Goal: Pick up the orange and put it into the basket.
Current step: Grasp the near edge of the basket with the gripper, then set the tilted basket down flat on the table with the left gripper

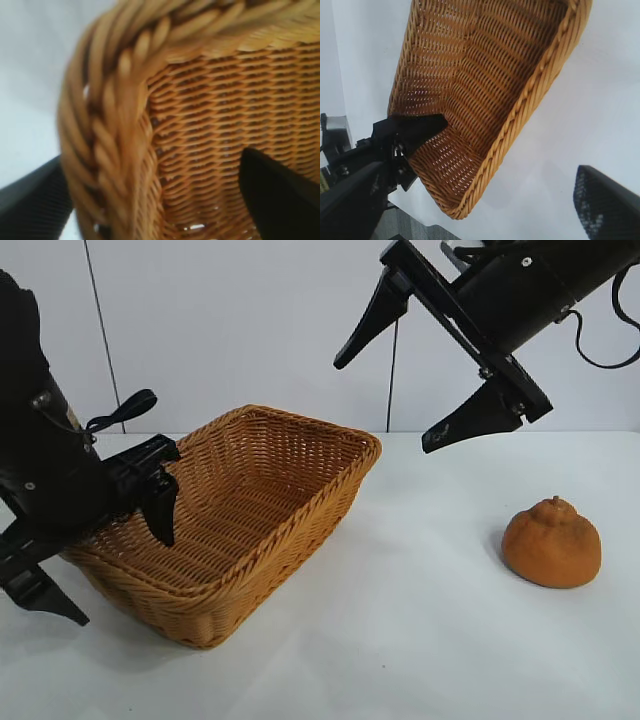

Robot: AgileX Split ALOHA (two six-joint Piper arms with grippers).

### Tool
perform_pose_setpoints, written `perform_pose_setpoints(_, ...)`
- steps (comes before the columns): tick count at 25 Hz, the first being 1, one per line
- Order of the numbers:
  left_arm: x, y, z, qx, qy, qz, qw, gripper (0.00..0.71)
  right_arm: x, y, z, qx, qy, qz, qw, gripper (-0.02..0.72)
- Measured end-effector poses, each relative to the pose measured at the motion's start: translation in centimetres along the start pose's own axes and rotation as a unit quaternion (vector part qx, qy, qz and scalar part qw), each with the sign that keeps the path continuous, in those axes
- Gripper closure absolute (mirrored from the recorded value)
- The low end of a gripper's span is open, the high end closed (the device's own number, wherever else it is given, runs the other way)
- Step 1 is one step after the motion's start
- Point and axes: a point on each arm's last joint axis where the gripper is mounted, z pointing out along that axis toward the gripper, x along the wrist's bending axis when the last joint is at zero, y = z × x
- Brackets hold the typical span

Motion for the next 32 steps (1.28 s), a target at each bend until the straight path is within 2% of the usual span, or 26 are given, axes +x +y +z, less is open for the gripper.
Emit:
perform_pose_setpoints(2,0.0,0.0,0.2,0.000,0.001,0.000,1.000,0.100,0.0,0.0,0.0,0.000,0.000,0.000,1.000,0.010)
perform_pose_setpoints(4,0.0,0.0,0.2,0.000,0.000,-0.001,1.000,0.134,0.0,0.0,0.0,0.000,0.000,0.000,1.000,0.010)
perform_pose_setpoints(7,0.0,0.0,0.2,0.000,0.000,-0.001,1.000,0.254,0.0,0.0,0.0,0.000,0.000,0.000,1.000,0.010)
perform_pose_setpoints(13,0.6,-0.2,0.2,0.008,0.029,-0.001,1.000,0.525,0.0,0.0,0.0,0.000,0.000,0.000,1.000,0.010)
perform_pose_setpoints(15,0.6,-0.2,0.2,0.009,0.029,-0.013,0.999,0.608,0.0,0.0,0.0,0.000,0.000,0.000,1.000,0.010)
perform_pose_setpoints(20,0.3,-0.1,0.1,0.009,0.025,-0.009,1.000,0.622,0.0,0.0,0.0,0.000,0.000,0.000,1.000,0.010)
perform_pose_setpoints(23,-0.7,0.3,-0.9,0.006,0.013,0.004,1.000,0.623,0.0,0.0,0.0,0.000,0.000,0.000,1.000,0.010)
perform_pose_setpoints(27,-2.0,2.1,-2.2,0.003,0.008,0.046,0.999,0.623,0.0,0.0,0.0,0.000,0.000,0.000,1.000,0.010)
perform_pose_setpoints(32,-2.7,5.3,-3.5,0.001,-0.007,0.086,0.996,0.623,0.0,0.0,0.0,0.000,0.000,0.000,1.000,0.010)
